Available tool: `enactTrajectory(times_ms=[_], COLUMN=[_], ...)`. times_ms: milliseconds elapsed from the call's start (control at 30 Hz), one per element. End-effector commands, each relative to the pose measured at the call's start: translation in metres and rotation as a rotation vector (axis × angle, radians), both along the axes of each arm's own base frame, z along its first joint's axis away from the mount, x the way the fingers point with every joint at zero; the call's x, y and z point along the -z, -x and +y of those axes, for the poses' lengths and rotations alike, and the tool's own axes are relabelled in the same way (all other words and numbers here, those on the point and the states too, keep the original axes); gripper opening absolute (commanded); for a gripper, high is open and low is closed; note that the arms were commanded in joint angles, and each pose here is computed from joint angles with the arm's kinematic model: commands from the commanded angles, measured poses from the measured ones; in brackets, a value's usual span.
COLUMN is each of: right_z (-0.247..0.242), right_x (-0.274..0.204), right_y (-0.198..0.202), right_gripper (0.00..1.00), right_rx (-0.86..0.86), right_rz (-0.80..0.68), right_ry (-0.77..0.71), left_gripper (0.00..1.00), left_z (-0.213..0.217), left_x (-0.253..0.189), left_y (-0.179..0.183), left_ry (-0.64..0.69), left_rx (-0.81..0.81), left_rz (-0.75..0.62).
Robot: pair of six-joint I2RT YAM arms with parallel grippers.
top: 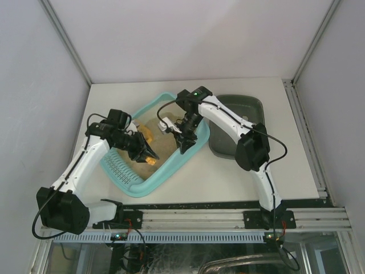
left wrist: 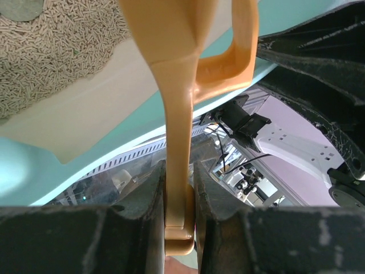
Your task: Clean the litter box
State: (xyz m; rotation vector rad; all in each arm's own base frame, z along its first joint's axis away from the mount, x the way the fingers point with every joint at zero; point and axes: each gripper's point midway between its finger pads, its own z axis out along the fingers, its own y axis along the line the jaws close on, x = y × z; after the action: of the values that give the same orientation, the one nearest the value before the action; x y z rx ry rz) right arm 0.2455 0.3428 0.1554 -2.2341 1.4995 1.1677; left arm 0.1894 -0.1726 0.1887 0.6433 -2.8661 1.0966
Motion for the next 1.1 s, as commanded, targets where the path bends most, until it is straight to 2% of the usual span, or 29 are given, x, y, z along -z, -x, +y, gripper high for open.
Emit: enactTrajectory(times_ms=[0,167,400,700,833,867,900,1033,1067], right_z=[-0.037,-0.069,-0.088,-0.044,-0.036,-0.035,-0.035,-0.037,-0.036], right_x=[-0.027,-0.024,-0.01,-0.021,-0.023,-0.024,-0.028,-0.047,-0.053], right_y=[-0.027,-0.053,-0.07,-0.065,-0.049,-0.046,-0.043,-0.033,-0.03], right_gripper=[0.0,0.0,0.0,0.0,0.02,0.09,0.21,0.96,0.99], right_rx=[-0.193,-0.558,-0.956,-1.074,-1.058,-1.039,-1.015,-0.871,-0.832], right_rz=[-0.337,-0.629,-0.811,-0.891,-0.867,-0.859,-0.853,-0.833,-0.834], right_ry=[-0.049,-0.142,-0.177,-0.227,-0.286,-0.302,-0.323,-0.36,-0.376], left_gripper=[0.0,0.0,0.0,0.0,0.0,0.0,0.0,0.0,0.0], left_z=[0.003,0.007,0.012,0.016,0.032,0.037,0.041,0.046,0.046], left_x=[0.001,0.008,0.012,0.019,0.029,0.032,0.034,0.039,0.04], left_y=[-0.001,0.0,0.003,0.014,0.018,0.02,0.021,0.022,0.022], left_ry=[-0.012,-0.047,-0.077,-0.093,-0.205,-0.235,-0.262,-0.298,-0.298], left_rx=[0.024,0.029,0.038,0.084,0.102,0.105,0.107,0.116,0.119], left_rz=[-0.018,-0.008,-0.002,-0.017,-0.011,-0.005,-0.002,0.007,0.012])
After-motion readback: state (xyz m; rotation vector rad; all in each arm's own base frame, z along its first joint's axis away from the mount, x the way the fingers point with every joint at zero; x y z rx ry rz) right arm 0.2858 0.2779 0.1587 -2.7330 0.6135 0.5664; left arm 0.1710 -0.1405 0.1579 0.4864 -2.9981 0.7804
